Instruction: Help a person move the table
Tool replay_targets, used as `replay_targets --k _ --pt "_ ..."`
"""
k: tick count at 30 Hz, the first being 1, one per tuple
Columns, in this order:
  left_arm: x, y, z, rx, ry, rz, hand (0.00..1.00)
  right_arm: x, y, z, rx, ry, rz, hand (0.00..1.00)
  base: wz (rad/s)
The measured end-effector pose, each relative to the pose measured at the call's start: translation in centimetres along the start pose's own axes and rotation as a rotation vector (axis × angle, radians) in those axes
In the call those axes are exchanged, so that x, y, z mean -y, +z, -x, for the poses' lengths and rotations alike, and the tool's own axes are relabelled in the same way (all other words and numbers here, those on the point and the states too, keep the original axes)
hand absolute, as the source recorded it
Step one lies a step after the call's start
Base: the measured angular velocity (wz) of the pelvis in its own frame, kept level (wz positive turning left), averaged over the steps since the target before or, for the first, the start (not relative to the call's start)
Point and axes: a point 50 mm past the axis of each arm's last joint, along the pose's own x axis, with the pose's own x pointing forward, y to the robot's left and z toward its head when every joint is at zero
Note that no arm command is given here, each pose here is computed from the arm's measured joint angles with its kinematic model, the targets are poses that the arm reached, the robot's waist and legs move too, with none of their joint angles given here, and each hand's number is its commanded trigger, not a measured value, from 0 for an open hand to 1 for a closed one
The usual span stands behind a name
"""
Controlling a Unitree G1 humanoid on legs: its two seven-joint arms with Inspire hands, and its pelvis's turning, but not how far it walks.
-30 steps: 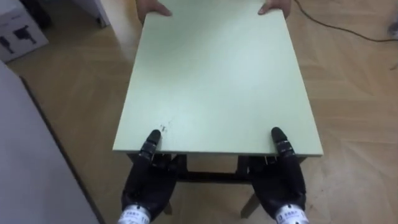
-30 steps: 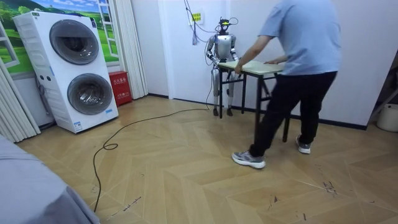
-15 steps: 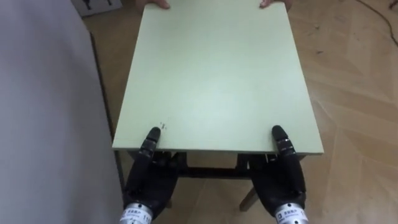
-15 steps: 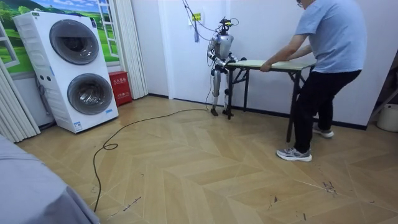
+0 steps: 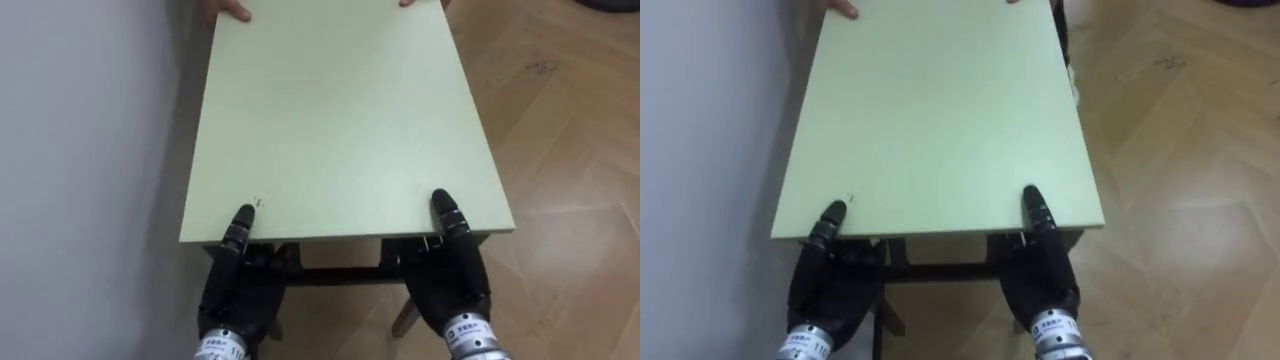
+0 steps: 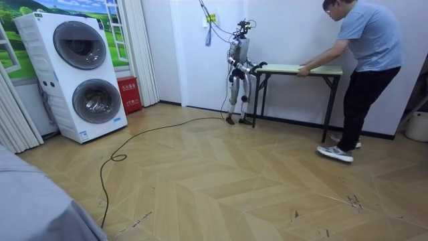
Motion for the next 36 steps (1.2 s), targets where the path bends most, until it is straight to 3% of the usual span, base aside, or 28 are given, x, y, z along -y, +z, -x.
replay_targets --k 16,36 --pt "-1.2 -0.6 0.4 -0.043 0.093 -0.019 1.0 1.8 0.0 1.8 0.005 -0.094 -0.01 1.0 0.3" --pt "-1.1 -0.7 0.4 -0.05 0.074 -0.061 1.0 2.0 -0.1 2.0 0.032 -0.111 -0.037 1.0 0.03"
